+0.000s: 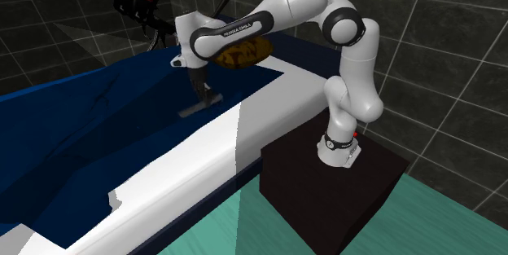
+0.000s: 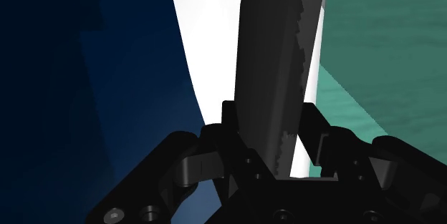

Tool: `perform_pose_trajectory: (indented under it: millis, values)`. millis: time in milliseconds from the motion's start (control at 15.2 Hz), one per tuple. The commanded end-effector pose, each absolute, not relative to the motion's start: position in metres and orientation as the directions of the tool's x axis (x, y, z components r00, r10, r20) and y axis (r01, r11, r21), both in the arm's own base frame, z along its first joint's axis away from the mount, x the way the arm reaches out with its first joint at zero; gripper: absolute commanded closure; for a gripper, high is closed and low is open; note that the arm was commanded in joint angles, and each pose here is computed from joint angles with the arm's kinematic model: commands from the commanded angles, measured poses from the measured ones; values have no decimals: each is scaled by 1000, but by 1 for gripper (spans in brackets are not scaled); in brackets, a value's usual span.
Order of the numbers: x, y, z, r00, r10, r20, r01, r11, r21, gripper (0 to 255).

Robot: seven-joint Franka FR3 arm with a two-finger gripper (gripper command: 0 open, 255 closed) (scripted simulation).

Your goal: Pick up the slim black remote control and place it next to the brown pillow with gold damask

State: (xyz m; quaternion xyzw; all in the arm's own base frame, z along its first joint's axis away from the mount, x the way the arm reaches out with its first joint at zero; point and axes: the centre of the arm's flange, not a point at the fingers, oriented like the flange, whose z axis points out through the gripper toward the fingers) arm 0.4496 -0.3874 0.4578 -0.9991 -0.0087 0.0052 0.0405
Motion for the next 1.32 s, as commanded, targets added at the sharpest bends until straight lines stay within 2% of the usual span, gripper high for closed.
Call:
perform_pose_trajectory:
  millis: [0,1254]
  values:
    - [449,-387,468,1000,18,-10,17,-997,-81,255]
    - [449,-387,568,1000,18,-10,17,-997,-81,255]
